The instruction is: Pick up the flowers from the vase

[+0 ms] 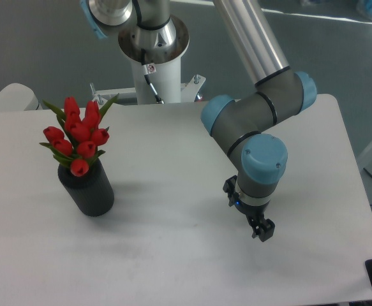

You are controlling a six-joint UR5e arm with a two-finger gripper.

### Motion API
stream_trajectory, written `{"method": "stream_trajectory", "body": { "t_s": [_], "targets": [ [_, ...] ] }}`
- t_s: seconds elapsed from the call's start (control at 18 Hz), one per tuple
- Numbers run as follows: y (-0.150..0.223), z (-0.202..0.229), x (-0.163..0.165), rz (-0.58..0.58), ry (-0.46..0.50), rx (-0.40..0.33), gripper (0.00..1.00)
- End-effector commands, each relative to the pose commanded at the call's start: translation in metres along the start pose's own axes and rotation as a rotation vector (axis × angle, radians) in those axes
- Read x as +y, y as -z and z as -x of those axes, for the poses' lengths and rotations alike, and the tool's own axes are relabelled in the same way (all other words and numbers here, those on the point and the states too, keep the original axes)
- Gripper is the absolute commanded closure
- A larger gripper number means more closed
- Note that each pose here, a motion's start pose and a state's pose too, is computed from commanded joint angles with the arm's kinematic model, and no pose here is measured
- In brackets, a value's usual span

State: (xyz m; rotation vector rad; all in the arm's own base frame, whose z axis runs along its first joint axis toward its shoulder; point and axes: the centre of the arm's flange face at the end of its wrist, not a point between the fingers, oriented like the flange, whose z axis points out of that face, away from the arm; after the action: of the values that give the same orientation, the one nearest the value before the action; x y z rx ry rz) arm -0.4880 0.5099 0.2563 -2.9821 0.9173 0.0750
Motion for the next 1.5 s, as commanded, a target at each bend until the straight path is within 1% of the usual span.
{"method": "stream_trajectory", "body": {
  "t_s": [0.39, 0.5, 0.56, 0.72, 0.89, 1.11, 1.33, 1.44, 1.5],
  "targets": [
    [-0.002, -0.001, 0.001, -0.010, 0.012, 0.003, 0.00],
    [-0.006, -0.008, 0.006, -0.018, 0.014, 0.009, 0.00],
    [-0.010, -0.012, 0.008, -0.037, 0.031, 0.019, 0.00],
    [-0.006, -0.012, 0.013, -0.105, 0.071, 0.010, 0.00],
    [0.006, -0.015, 0.016, -0.167, 0.083, 0.005, 0.00],
    [0.017, -0.039, 0.015, -0.261, 0.083, 0.013, 0.00],
    [0.022, -0.068, 0.007, -0.318, 0.048, 0.026, 0.00],
    [0.013, -0.082, 0.006, -0.378, 0.007, 0.044, 0.00],
    [0.015, -0.087, 0.012, -0.415, 0.000, 0.039, 0.00]
  ]
}}
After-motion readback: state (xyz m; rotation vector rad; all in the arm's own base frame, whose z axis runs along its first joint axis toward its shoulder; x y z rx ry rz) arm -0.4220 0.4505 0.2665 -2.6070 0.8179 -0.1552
